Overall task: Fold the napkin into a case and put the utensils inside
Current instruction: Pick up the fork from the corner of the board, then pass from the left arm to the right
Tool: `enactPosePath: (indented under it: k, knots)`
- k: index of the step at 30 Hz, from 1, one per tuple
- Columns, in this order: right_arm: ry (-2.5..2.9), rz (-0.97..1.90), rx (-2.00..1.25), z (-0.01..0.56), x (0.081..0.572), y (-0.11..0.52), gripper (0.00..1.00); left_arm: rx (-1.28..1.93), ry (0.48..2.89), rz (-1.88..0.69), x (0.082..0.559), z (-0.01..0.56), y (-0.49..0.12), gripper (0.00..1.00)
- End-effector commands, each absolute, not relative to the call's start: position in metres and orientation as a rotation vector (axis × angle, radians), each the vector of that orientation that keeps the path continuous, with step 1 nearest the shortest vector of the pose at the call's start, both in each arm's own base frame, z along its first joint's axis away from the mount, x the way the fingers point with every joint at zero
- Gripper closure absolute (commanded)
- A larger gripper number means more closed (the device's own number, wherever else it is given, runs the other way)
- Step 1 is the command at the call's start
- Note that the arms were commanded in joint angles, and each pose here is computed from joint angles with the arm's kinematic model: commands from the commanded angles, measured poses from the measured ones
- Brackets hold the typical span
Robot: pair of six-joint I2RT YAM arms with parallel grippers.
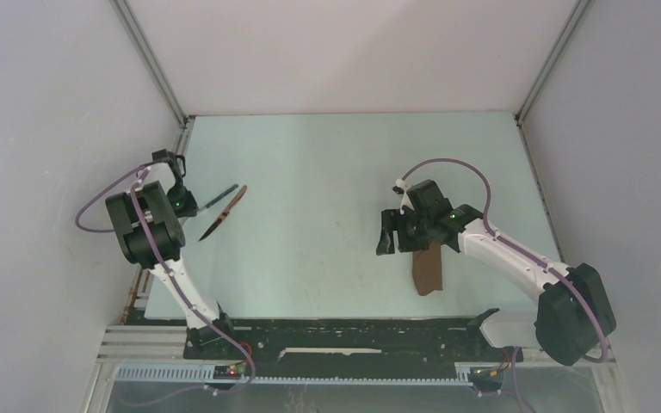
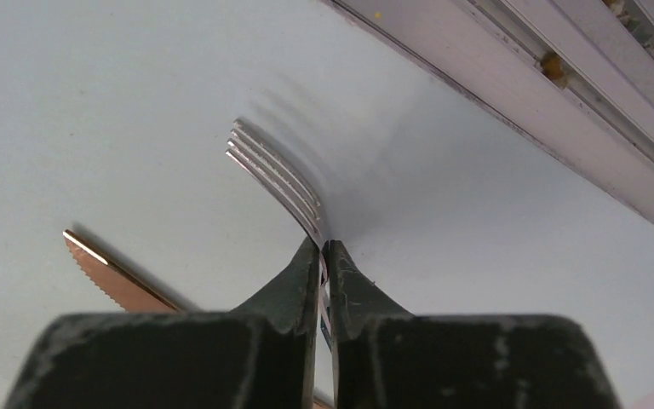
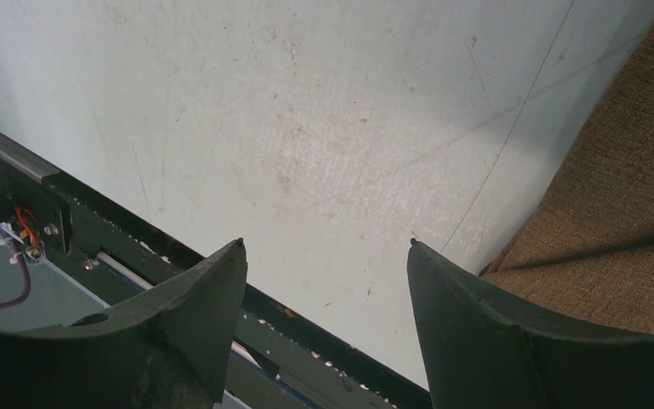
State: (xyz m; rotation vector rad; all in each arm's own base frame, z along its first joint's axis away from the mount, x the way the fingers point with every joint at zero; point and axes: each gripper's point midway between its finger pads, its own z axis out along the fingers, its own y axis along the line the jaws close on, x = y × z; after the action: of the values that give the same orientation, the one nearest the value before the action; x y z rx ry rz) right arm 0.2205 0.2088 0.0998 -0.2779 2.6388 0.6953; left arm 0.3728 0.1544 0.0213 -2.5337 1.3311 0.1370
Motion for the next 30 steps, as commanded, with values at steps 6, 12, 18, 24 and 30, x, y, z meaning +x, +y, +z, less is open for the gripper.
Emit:
enactPosePath:
  k: [6, 12, 18, 24, 30]
  knots:
    - [2.451, 0.633, -0.374, 0.137, 0.230, 0.213, 0.25, -2.273, 1.600, 0.095, 0.394, 0.071, 0.160, 1.00]
    - [2.133, 0.625, -0.584, 0.189, 0.225, 0.239, 0.24, -2.036, 1.902, 0.027, 0.363, 0.124, 0.112, 1.00]
    - [1.995, 0.776, -0.674, 0.236, 0.220, 0.271, 0.22, -1.483, 2.323, 0.021, 0.323, 0.154, 0.021, 1.00]
    - [2.035, 0.998, -0.872, 0.225, 0.201, 0.326, 0.25, -1.151, 2.704, -0.137, 0.252, 0.115, -0.100, 1.00]
    - [2.121, 0.978, -0.946, 0.184, 0.183, 0.368, 0.31, -1.019, 2.733, -0.300, 0.221, 0.108, -0.157, 1.00]
